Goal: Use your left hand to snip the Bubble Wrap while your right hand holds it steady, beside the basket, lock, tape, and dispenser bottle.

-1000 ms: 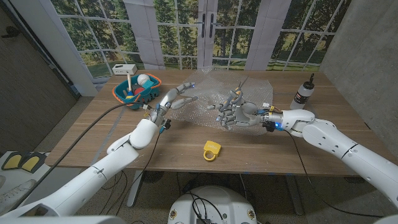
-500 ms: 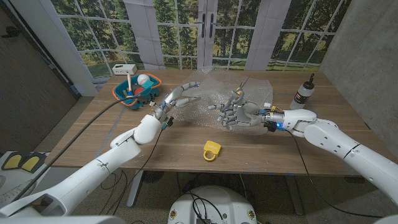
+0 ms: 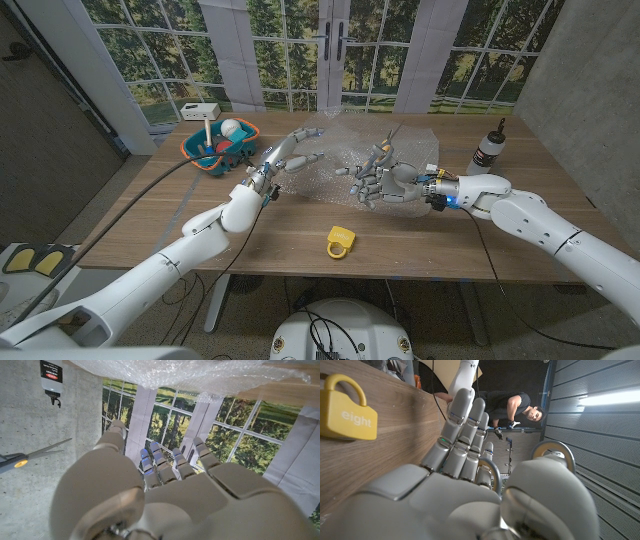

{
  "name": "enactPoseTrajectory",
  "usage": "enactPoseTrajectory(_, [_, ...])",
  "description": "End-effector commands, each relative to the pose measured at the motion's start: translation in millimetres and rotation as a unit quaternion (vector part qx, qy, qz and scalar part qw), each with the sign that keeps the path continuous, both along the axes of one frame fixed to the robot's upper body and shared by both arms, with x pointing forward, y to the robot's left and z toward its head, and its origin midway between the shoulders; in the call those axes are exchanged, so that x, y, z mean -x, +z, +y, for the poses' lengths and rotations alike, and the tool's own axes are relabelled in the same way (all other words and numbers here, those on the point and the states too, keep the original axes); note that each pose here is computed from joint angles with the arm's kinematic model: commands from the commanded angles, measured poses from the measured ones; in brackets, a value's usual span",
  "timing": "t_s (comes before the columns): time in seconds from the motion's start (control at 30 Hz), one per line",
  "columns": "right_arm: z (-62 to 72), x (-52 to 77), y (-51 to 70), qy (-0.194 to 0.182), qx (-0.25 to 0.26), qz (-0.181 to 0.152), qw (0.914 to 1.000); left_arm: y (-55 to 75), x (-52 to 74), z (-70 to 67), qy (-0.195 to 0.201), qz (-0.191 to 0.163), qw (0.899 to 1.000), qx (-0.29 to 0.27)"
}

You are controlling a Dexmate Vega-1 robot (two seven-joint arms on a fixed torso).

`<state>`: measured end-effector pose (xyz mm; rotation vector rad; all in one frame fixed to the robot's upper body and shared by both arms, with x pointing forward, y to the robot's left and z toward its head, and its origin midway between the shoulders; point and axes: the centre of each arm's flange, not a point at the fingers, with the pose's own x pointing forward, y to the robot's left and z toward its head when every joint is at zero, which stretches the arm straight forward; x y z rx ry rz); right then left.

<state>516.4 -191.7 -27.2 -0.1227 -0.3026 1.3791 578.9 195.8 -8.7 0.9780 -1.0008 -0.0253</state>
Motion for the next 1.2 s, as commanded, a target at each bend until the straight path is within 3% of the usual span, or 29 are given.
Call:
enactPoseTrajectory(0.03, [-3.9, 3.3, 0.7, -0.002, -0.005, 0.000, 1.0000, 9.0, -0.9, -6.2, 0.033, -0.056, 0.996, -0.062])
enactPoseTrajectory(0.3, [-2.4, 6.1, 3.2, -0.001, -0.002, -0.002, 1.0000, 9.2, -12.1, -6.8, 0.046, -0.059, 0.993, -0.092])
enactPoseTrajectory(0.6, [1.4, 10.2, 0.9, 0.007, 0.007, 0.002, 0.9999, 13.7, -18.2, -19.3, 0.049, -0.065, 0.985, -0.149])
enactPoseTrajectory(0.83, [5.7, 11.0, 0.1, 0.014, 0.017, 0.006, 0.9997, 5.7, -23.4, -23.8, 0.055, -0.062, 0.981, -0.175])
enactPoseTrajectory(1.2, [13.7, 11.3, -2.3, 0.021, 0.021, 0.007, 0.9995, -15.7, -39.1, -36.7, 0.029, -0.008, 0.986, -0.166])
